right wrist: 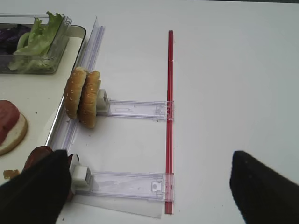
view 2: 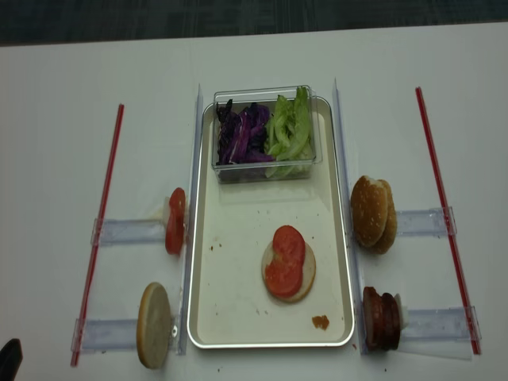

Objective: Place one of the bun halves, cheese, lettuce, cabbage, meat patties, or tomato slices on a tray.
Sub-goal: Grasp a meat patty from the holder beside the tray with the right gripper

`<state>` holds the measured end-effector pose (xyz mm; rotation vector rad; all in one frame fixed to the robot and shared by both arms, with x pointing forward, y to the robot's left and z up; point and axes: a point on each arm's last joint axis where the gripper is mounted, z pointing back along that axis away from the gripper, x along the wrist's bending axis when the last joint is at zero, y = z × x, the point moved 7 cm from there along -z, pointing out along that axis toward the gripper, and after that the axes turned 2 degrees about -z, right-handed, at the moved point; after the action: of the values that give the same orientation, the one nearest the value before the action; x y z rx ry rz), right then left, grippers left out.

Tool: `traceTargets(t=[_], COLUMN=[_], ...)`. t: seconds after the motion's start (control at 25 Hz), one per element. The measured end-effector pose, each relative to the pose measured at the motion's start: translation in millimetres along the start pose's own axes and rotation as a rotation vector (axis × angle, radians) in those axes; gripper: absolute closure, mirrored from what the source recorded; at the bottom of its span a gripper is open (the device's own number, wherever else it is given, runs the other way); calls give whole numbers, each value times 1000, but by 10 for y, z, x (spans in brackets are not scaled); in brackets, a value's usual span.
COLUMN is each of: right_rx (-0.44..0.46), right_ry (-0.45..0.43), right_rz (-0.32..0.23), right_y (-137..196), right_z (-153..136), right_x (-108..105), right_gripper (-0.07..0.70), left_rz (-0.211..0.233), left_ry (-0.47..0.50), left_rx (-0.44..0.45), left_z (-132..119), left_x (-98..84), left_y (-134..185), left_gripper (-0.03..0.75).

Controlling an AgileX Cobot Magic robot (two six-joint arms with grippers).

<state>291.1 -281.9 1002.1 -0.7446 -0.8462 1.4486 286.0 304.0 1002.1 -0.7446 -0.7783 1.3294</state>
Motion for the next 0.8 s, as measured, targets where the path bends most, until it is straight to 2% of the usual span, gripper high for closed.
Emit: traceTargets(t=[0.56, 0.68, 0.8], right_rx=[15, 73, 159], right_ry=[-5, -8, -14], right_rz=[-2, -14, -76], right_y=[18, 9, -4], right_z=[3, -14, -47], right_x=[9, 8, 16], right_gripper=[-55, -55, -55], left_rz=[0, 0, 0], left_ry=[0, 0, 0], left_rx=[0, 0, 0], left_z=[0, 0, 0], left_x=[0, 0, 0], left_y=[0, 0, 0], left_gripper=[491, 491, 491])
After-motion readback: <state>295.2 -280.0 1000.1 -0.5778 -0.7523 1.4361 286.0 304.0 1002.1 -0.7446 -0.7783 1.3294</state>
